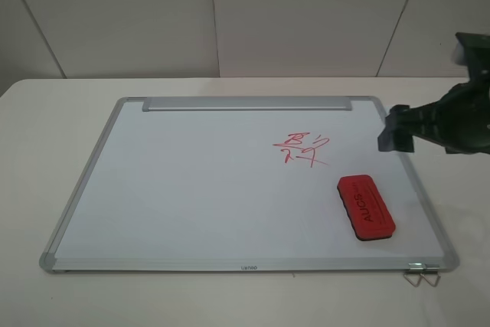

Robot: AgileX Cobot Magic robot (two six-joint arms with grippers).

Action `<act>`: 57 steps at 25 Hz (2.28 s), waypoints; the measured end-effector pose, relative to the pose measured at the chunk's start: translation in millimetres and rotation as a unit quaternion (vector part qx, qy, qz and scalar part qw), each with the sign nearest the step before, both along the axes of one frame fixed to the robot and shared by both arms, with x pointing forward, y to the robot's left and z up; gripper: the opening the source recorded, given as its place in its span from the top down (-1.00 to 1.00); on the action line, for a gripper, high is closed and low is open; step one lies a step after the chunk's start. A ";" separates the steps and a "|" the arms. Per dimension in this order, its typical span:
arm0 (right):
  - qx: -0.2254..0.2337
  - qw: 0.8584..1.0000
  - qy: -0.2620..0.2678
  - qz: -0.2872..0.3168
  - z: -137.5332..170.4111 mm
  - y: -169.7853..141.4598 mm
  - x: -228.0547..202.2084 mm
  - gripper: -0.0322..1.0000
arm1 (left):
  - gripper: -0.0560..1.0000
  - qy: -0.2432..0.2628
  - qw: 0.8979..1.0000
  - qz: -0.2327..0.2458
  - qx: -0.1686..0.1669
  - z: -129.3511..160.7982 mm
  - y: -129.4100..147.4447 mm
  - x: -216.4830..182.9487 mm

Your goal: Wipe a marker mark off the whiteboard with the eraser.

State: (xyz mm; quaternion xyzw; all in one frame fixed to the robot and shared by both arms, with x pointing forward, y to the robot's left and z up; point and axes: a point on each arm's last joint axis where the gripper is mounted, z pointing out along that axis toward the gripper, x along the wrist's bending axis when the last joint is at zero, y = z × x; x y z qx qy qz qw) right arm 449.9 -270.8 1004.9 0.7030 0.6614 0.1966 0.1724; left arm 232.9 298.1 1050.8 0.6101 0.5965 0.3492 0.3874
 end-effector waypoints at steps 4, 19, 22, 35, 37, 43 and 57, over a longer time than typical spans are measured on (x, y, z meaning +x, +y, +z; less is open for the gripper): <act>-0.023 0.998 -0.052 -0.021 49.5 -25.6 -34.4 -0.66 | -0.57 0.000 1.000 0.000 0.000 0.0 0.0 0.0; -0.013 0.971 -0.233 -0.053 93.1 -35.4 -218.6 -0.66 | -0.57 0.000 1.000 0.000 0.000 0.0 0.0 0.0; -0.004 0.965 -0.255 -0.051 91.2 -34.1 -231.1 -0.66 | -0.57 0.000 1.000 0.000 0.000 0.0 0.0 0.0; -0.053 0.957 -0.286 -0.002 52.6 -33.9 -220.4 -0.66 | -0.57 0.000 1.000 0.000 0.000 0.0 0.0 0.0; -0.051 0.957 -0.285 -0.001 51.5 -33.6 -219.7 -0.66 | -0.57 0.000 1.000 0.000 0.000 0.0 0.0 0.0; -0.050 0.956 -0.289 -0.001 52.1 -33.4 -219.4 -0.66 | -0.57 0.000 1.000 0.000 0.000 0.0 0.0 0.0; -0.047 0.956 -0.290 0.001 52.3 -32.8 -219.3 -0.66 | -0.57 0.000 1.000 0.000 0.000 0.0 0.0 0.0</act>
